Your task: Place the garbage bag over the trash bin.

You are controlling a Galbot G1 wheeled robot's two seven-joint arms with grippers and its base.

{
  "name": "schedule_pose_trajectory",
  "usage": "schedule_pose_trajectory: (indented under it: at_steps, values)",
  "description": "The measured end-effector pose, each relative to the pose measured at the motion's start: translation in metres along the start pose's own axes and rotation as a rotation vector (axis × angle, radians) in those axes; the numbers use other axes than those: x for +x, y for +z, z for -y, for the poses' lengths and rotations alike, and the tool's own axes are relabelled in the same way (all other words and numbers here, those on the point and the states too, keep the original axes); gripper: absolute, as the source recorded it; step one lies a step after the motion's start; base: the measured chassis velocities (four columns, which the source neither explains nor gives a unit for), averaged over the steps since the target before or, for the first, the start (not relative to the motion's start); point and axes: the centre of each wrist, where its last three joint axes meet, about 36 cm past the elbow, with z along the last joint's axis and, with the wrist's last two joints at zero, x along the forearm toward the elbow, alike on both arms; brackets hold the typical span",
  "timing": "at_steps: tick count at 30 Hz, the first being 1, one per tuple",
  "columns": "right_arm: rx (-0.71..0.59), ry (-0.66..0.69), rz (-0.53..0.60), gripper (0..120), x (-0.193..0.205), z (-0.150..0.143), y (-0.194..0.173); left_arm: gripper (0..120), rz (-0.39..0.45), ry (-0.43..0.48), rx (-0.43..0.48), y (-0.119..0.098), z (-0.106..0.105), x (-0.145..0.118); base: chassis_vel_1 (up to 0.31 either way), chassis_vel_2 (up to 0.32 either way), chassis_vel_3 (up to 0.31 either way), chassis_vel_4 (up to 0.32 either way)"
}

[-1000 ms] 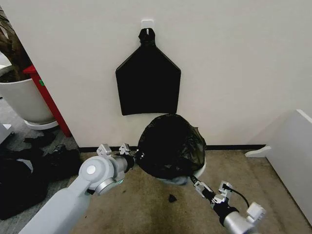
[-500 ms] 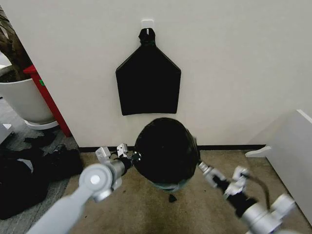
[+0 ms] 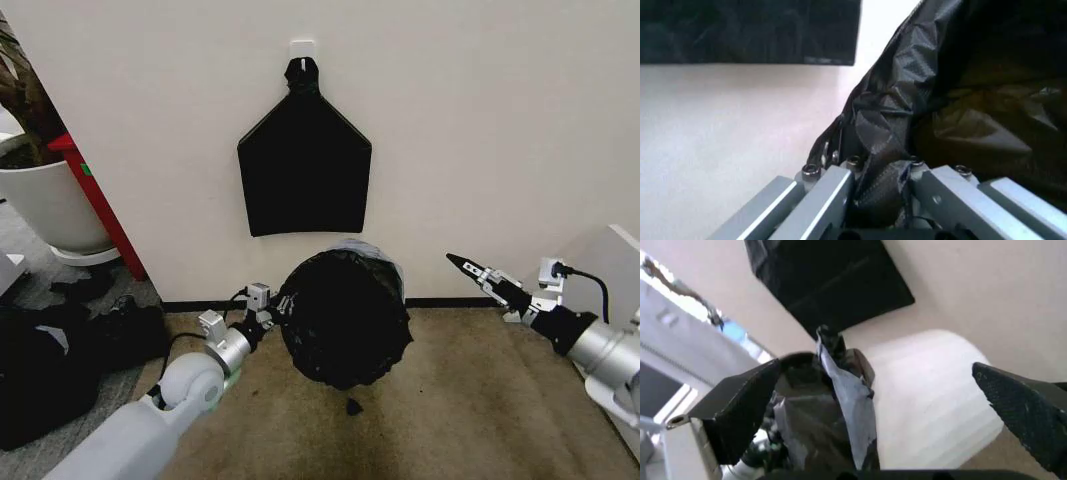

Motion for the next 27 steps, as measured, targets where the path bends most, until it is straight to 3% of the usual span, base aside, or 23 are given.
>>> schedule_pose_trajectory:
  at_steps: [14,27]
  values:
    - [0.074,-0.002,-0.062,100,-0.046,-0.005,0.028,0,0.030,0.059,-0.055,-0.012,0.007,0.004,0.000,0.000,0.000,0.000]
    - [-0.058,0.102,-0.030,100,-0.057,0.030,0.016,0,0.042,0.107,-0.044,-0.017,0.025,0.016,0.000,0.000,0.000,0.000]
